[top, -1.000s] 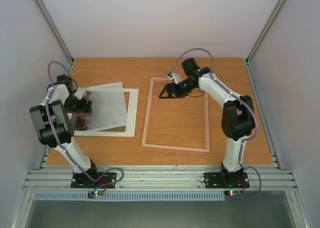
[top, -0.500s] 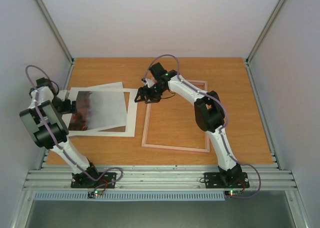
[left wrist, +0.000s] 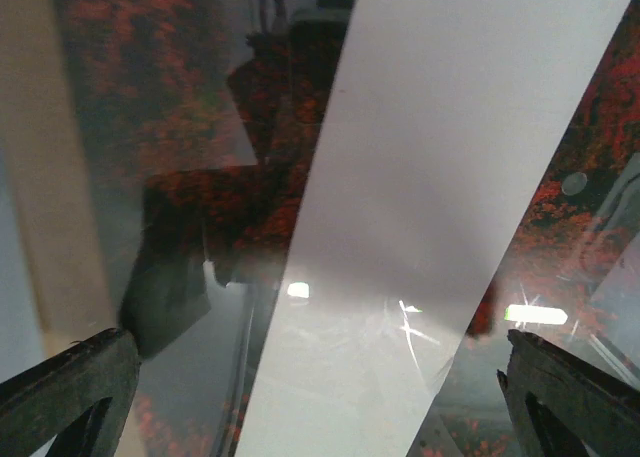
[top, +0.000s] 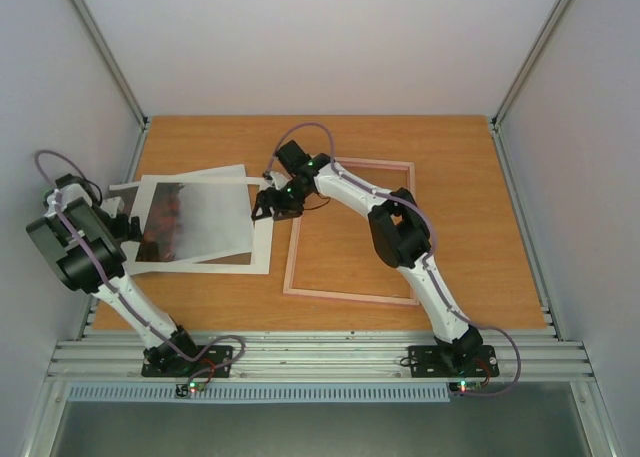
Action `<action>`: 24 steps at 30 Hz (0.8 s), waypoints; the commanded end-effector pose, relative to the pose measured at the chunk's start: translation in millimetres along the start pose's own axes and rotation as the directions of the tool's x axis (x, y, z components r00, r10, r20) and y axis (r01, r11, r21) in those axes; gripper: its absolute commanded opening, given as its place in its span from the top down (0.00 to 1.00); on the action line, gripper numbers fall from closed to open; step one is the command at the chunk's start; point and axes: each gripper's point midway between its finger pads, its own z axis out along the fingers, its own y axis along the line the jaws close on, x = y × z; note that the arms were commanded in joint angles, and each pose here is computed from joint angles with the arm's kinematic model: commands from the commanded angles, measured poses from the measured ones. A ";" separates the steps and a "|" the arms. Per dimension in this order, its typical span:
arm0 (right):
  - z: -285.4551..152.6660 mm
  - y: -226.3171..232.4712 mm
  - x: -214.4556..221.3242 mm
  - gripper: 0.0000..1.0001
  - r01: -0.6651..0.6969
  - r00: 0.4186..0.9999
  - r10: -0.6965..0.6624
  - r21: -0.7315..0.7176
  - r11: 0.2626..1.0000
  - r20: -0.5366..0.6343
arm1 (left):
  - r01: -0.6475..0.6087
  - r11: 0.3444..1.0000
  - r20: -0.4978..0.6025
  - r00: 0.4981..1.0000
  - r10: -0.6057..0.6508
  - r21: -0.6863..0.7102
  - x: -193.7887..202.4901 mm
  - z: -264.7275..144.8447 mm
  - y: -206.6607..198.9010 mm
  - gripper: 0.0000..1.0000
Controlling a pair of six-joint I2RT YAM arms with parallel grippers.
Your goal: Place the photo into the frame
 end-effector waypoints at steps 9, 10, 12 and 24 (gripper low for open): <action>43.3 -27.4 -5.7 0.17 -0.014 1.000 0.013 0.102 0.995 0.010 | -0.078 0.990 -0.035 0.996 0.083 0.113 7.8 22.8 -26.9 0.01; 45.1 -27.8 -5.6 0.17 -0.018 1.000 0.017 0.103 0.995 0.009 | -0.086 0.989 -0.042 0.995 0.092 0.118 10.7 24.8 -29.8 0.01; 49.4 -27.5 -4.0 0.18 -0.022 1.000 0.022 0.098 0.995 0.003 | -0.102 0.987 -0.057 0.992 0.109 0.121 15.7 29.8 -36.3 0.01; 58.7 -24.5 0.7 0.31 -0.054 0.998 0.055 0.059 0.997 -0.018 | -0.185 0.970 -0.123 0.971 0.205 0.155 37.4 46.9 -77.2 0.05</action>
